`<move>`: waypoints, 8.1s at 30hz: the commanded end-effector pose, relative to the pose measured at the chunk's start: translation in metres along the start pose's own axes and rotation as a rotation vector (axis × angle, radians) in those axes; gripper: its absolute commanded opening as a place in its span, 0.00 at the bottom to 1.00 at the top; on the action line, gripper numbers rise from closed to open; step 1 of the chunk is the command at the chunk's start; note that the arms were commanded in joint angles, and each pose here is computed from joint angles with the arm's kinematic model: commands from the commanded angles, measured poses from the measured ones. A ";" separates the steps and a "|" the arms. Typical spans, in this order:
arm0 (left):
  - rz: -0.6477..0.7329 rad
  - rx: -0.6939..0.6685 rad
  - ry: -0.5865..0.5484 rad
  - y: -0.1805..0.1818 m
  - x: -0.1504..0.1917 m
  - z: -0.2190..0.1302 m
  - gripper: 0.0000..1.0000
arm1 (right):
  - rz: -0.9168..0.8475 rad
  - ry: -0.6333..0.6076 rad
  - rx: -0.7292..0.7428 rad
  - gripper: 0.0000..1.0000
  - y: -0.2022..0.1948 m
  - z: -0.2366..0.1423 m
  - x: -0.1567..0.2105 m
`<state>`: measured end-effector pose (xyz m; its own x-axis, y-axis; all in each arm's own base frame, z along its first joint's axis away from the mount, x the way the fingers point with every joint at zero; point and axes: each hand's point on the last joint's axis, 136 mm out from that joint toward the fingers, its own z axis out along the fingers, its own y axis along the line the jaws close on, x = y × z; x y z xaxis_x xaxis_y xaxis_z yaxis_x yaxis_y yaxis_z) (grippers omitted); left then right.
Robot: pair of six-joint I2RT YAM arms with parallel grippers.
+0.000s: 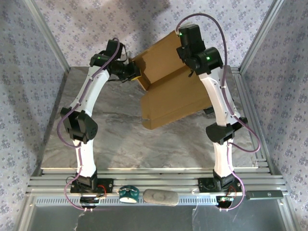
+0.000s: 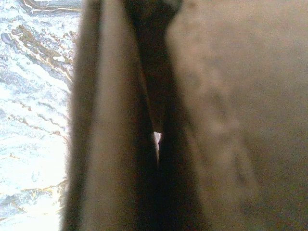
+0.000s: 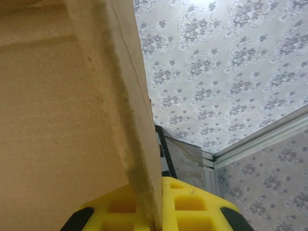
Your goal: Fold the paper box
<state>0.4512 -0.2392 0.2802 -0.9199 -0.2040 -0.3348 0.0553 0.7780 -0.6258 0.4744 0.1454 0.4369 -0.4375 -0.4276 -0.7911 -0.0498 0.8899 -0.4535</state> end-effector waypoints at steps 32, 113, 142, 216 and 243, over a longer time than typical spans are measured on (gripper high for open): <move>-0.095 -0.001 -0.066 -0.034 0.020 -0.071 0.00 | -0.341 -0.049 0.314 0.00 0.015 -0.042 -0.010; -0.079 -0.009 -0.090 -0.037 0.028 -0.079 0.00 | -0.111 -0.288 -0.067 0.56 -0.002 -0.074 -0.053; -0.077 -0.005 -0.094 -0.039 0.028 -0.081 0.00 | -0.143 -0.181 0.082 0.09 -0.026 -0.039 -0.030; -0.041 -0.147 -0.168 -0.023 0.018 -0.088 0.00 | 0.122 -0.499 -0.446 0.60 -0.052 -0.125 -0.052; 0.088 -0.170 -0.066 0.000 0.018 -0.082 0.00 | 0.418 -0.396 -1.048 0.72 -0.048 -0.077 -0.004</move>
<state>0.4047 -0.1861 0.3252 -0.8756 -0.2025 -0.4385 0.0004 0.9075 -0.4200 0.4150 0.1100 0.4834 -0.2309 -0.0427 -0.9720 -0.6919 0.7096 0.1331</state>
